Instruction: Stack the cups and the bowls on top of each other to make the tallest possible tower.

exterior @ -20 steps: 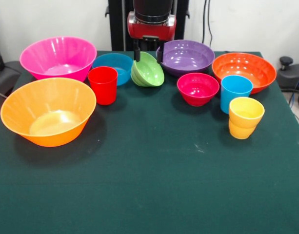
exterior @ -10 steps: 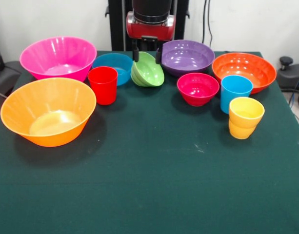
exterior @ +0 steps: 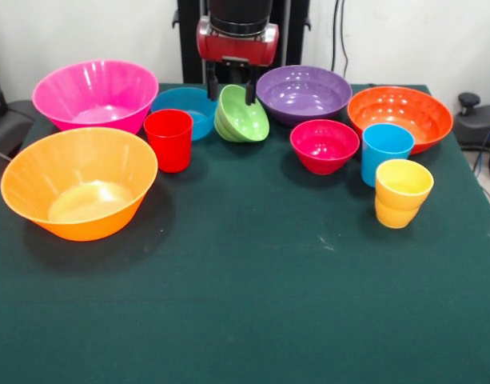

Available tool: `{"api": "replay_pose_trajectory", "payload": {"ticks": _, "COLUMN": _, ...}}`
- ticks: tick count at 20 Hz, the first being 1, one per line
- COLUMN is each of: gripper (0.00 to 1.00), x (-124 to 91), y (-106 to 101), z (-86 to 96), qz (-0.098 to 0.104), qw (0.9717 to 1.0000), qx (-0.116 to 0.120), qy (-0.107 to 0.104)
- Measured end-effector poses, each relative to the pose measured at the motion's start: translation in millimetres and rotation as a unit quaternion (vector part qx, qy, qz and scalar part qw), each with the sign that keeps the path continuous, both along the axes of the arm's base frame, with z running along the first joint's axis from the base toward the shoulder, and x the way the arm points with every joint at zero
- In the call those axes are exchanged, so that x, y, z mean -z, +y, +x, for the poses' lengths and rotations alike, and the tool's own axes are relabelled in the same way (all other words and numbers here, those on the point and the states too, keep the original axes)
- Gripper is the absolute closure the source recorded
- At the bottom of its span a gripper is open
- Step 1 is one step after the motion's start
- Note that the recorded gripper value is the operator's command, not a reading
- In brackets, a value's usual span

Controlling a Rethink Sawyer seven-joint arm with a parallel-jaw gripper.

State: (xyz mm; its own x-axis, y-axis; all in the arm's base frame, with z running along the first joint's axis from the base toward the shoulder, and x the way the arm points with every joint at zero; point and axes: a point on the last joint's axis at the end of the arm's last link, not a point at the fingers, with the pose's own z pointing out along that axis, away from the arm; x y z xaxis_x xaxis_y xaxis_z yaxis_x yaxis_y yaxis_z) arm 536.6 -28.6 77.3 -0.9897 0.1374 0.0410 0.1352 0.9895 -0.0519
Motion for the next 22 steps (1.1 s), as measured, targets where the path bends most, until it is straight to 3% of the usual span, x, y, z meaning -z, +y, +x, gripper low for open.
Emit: {"api": "replay_pose_trajectory", "payload": {"ticks": 22, "gripper": 0.0, "x": -3.6, "y": -3.9, "z": 1.1, "qz": -0.006, "qw": 1.0, "qx": 0.002, "qy": -0.003}}
